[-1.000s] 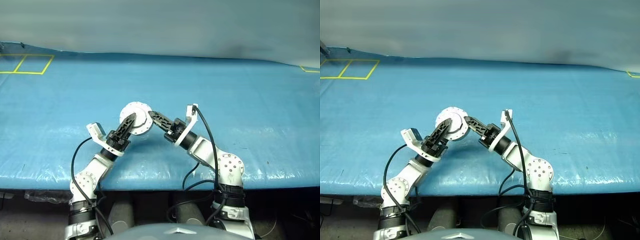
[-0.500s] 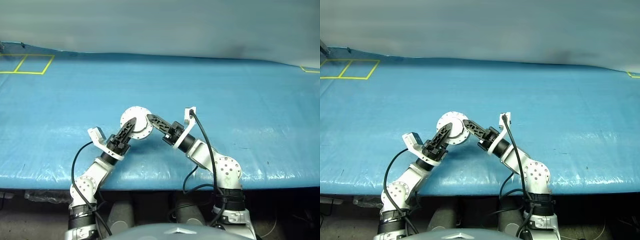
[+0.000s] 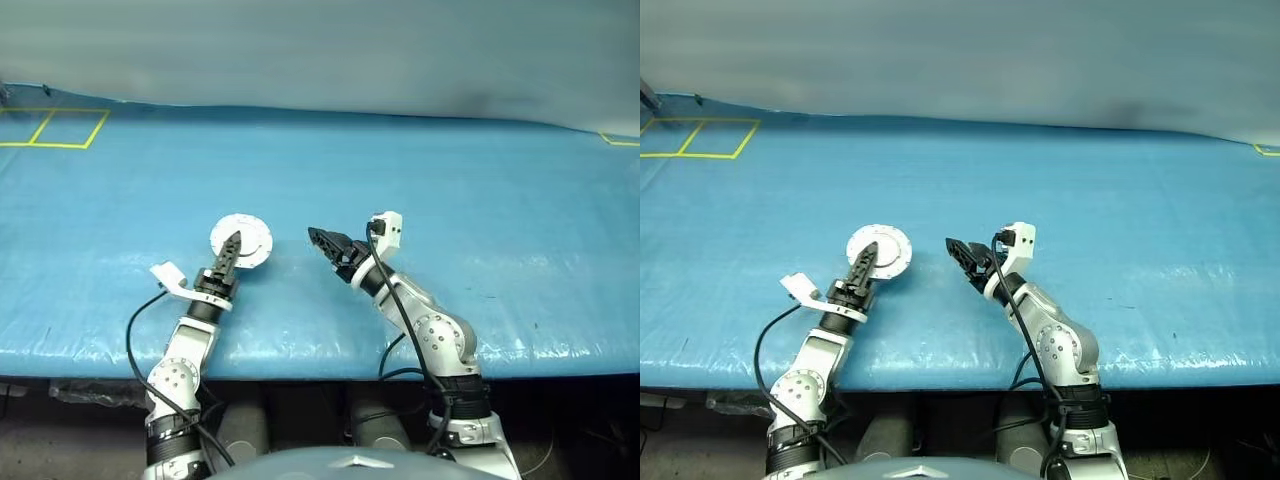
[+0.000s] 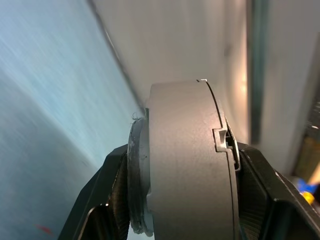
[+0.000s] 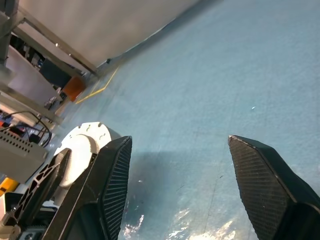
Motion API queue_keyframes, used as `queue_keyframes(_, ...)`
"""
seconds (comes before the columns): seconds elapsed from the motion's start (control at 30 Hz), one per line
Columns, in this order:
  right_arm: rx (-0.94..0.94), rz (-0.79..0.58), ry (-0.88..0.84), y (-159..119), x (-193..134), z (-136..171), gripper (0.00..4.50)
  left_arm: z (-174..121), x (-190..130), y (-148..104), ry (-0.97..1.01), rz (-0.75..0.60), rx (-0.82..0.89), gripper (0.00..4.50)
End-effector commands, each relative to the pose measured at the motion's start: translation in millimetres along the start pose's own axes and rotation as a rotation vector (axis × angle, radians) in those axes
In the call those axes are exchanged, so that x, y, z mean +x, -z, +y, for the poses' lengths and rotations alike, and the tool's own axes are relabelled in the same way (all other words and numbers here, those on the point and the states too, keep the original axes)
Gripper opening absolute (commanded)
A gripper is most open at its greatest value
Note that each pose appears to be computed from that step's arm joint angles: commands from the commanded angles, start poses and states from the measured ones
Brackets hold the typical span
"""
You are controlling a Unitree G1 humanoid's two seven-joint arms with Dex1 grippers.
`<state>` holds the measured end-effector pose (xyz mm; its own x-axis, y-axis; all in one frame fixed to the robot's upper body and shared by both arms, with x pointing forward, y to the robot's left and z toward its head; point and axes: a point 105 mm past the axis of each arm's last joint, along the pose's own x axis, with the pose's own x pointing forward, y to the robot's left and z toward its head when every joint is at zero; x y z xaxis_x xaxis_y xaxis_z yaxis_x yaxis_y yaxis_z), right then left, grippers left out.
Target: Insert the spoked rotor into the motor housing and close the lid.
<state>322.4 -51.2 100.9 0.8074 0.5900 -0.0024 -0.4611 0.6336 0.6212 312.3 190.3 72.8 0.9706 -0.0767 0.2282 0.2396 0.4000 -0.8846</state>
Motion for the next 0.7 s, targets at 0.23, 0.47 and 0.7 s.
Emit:
queue_keyframes(0.23, -0.064, -0.028, -0.067, -4.7, -0.1, 15.6, 3.23, 11.3, 46.4, -54.8, -0.208, -0.222, 0.191, 2.51)
queue_keyframes(0.47, -0.100, 0.022, -0.094, 4.1, -4.1, 17.4, 3.23, 32.0, 68.1, -71.9, -0.325, -0.219, 0.288, 2.51)
queue_keyframes(0.7, -0.113, 0.033, -0.090, 6.2, -5.8, 16.3, 3.26, 56.0, 55.9, -80.2, -0.472, -0.229, 0.337, 3.79)
